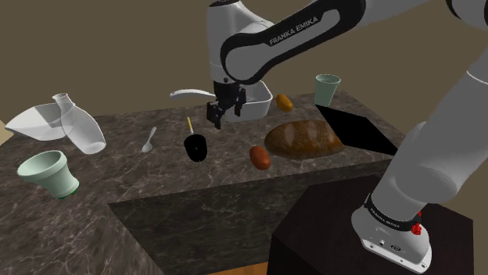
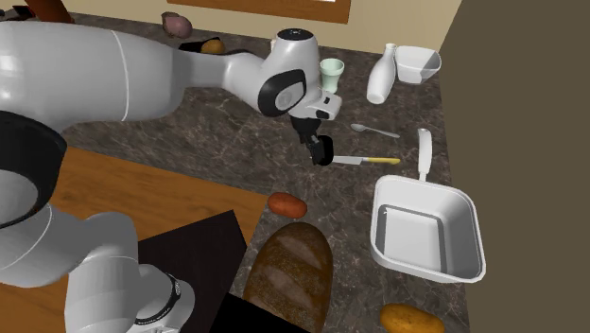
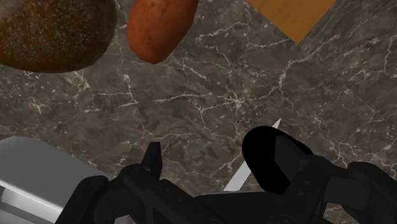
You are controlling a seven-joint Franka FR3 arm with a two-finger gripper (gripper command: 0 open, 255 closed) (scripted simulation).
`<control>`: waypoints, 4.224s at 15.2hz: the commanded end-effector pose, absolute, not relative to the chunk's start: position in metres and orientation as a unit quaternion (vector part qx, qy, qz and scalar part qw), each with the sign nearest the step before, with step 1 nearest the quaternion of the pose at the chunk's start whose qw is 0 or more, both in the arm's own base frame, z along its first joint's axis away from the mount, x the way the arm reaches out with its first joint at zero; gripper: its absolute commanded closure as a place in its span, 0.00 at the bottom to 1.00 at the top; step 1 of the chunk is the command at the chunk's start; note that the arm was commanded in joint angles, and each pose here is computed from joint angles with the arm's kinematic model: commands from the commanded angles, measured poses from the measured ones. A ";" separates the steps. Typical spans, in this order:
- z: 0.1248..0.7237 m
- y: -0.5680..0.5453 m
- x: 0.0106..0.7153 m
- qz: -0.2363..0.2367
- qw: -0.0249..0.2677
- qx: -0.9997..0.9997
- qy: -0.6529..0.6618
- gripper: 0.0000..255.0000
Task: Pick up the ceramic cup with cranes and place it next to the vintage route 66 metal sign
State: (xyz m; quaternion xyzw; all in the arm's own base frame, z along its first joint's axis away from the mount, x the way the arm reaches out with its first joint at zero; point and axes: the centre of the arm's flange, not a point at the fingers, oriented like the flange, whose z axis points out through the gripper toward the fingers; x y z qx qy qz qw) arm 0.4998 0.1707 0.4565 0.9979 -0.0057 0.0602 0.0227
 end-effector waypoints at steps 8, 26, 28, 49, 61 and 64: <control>0.400 0.232 0.582 0.068 0.031 0.997 -0.011 0.00; 0.360 0.229 0.588 0.068 0.031 0.997 -0.011 1.00; 0.360 0.229 0.588 0.068 0.031 0.997 -0.011 1.00; 0.445 0.229 0.588 0.068 0.031 0.997 -0.011 1.00; 0.508 0.229 0.588 0.068 0.031 0.997 -0.011 1.00; 0.524 0.229 0.588 0.068 0.031 0.997 -0.011 1.00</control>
